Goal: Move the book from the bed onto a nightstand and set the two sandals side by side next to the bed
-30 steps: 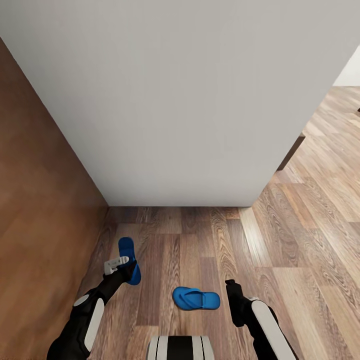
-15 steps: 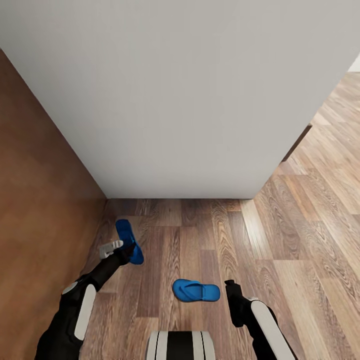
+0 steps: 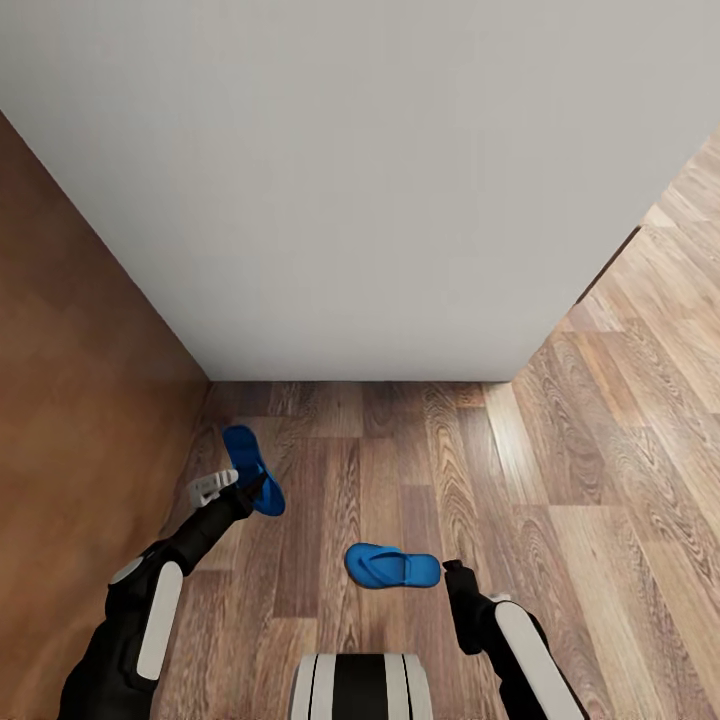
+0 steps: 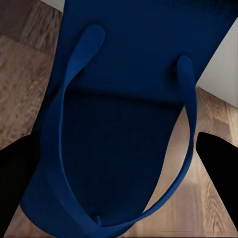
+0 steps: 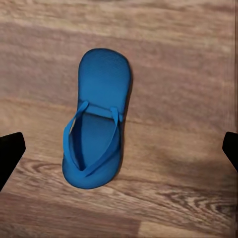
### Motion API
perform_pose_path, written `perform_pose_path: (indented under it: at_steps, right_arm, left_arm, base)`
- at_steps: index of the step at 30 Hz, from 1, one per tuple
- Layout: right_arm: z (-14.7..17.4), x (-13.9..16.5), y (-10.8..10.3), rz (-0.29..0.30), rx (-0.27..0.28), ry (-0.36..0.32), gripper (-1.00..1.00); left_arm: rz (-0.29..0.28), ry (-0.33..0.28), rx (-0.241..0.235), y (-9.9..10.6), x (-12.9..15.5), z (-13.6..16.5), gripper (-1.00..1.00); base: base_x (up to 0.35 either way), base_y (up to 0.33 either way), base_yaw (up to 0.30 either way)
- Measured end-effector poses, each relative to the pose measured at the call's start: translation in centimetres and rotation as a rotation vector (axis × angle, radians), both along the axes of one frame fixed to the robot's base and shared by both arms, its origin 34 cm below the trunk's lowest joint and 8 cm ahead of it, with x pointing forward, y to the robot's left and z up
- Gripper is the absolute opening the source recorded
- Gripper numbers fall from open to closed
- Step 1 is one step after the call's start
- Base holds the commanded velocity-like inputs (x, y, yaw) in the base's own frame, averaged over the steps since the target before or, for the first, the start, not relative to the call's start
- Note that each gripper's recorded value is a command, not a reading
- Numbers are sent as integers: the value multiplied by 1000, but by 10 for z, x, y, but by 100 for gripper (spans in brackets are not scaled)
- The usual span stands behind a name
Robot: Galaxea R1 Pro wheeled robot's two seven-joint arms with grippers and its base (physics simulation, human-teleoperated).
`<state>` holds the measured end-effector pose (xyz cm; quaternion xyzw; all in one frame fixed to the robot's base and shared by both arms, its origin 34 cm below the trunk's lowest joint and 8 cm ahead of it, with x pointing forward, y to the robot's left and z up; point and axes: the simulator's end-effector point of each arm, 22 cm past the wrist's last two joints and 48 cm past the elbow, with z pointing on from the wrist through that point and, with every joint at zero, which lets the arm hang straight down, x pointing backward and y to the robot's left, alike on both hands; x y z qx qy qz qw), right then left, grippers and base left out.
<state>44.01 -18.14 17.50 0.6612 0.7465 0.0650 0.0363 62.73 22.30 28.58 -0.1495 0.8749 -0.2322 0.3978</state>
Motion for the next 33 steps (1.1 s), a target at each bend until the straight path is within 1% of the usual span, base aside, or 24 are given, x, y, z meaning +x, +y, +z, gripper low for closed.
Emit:
perform_pose_path:
  at_steps: [2,9,14,20,25,33]
  right_arm:
    - [-3,-3,0,1,0,8,100]
    - [-3,-3,1,3,0,8,100]
    - [-3,-3,1,3,0,8,100]
    - [-3,-3,1,3,0,8,100]
    - [-3,-3,1,3,0,7,100]
    - [-3,-3,1,4,0,8,100]
  left_arm:
    - [0,8,-1,0,-2,-5,-100]
    - [-2,10,-5,-1,-2,-5,-100]
    - [-2,14,-7,-2,-3,-6,-100]
    - [-2,14,-8,-2,-3,-6,-100]
    - [-2,14,-9,-3,-3,-6,-100]
    - [-12,12,-11,-7,-2,-5,-100]
  base:
    - [0,0,0]
    - [8,0,0]
    - [155,0,0]
    - [43,3,0]
    - [195,63,0]
    - [18,6,0]
